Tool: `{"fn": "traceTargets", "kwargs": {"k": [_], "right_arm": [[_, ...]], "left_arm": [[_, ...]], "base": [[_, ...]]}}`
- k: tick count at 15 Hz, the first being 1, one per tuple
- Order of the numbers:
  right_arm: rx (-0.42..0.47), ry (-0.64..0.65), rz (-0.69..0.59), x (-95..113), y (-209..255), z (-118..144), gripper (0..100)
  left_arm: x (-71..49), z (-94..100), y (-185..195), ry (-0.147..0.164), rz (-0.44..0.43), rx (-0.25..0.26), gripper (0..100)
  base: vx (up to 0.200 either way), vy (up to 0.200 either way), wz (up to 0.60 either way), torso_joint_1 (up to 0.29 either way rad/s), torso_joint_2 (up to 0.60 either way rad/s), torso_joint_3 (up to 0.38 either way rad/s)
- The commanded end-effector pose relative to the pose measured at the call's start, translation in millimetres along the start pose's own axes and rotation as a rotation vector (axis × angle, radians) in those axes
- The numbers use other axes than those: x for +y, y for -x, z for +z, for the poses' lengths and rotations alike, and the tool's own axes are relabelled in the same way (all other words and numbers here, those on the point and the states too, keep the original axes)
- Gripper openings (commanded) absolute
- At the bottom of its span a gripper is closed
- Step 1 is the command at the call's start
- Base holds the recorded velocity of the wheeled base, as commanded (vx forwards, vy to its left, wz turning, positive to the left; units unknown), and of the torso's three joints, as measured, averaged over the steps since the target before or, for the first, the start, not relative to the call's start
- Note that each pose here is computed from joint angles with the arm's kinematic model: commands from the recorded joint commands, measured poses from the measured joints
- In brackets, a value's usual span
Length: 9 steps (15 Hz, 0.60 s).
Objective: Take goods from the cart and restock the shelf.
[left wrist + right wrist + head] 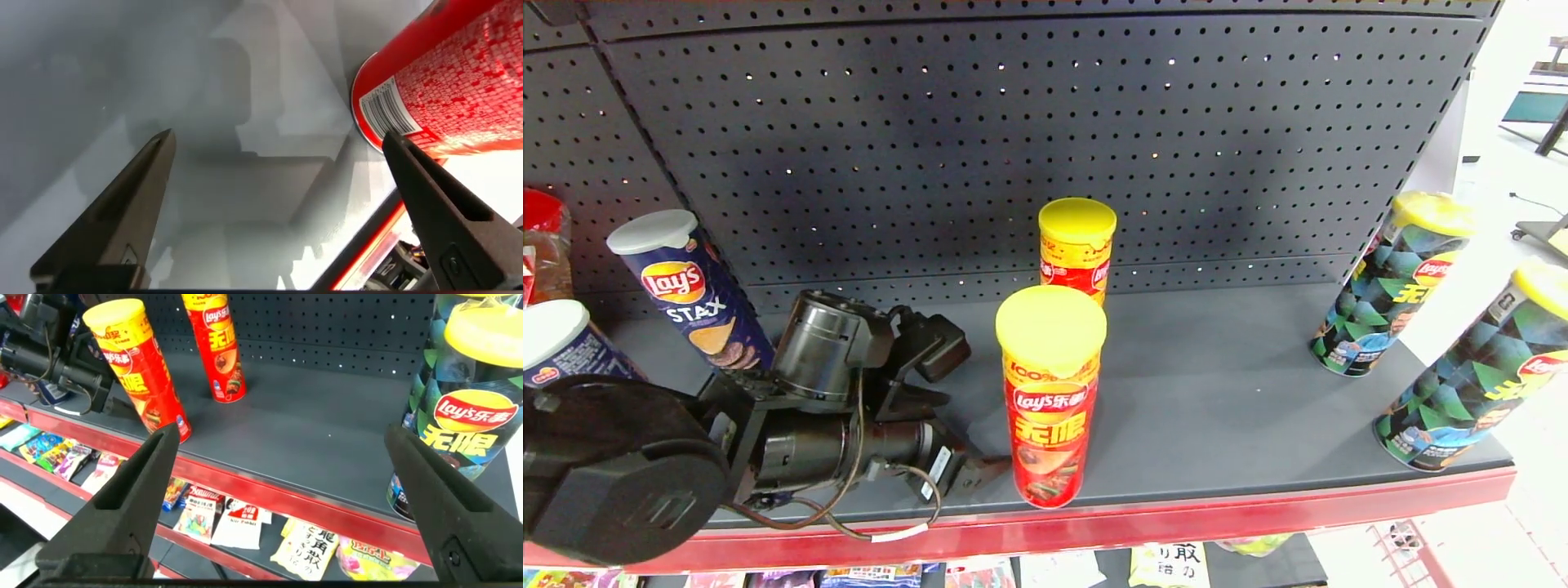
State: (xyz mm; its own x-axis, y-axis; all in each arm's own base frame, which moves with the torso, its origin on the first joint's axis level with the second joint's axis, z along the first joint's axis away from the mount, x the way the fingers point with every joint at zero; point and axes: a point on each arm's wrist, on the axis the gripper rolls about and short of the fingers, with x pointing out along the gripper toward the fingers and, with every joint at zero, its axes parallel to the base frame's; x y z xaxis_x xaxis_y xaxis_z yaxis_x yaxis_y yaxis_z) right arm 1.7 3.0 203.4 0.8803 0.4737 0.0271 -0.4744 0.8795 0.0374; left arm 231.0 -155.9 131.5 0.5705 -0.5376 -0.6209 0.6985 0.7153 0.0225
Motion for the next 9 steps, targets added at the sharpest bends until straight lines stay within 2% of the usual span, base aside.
{"fn": "traceTargets", "kwargs": {"k": [1, 9], "right_arm": [[0.004, 0.0, 0.002, -0.1, -1.0, 0.0, 100], [0.004, 0.0, 0.0, -0.1, -0.8, -0.4, 100]], "left_arm": [[-0.5, 0.7, -1.5, -0.002, -0.002, 0.001, 100], [-4.1, 2.1, -3.5, -0.01, -0.015, 0.0, 100]], "base": [[0.0, 0.0, 0.0, 0.0, 0.0, 0.0], [0.0, 0.0, 0.0, 0.0, 0.0, 0.0]]}}
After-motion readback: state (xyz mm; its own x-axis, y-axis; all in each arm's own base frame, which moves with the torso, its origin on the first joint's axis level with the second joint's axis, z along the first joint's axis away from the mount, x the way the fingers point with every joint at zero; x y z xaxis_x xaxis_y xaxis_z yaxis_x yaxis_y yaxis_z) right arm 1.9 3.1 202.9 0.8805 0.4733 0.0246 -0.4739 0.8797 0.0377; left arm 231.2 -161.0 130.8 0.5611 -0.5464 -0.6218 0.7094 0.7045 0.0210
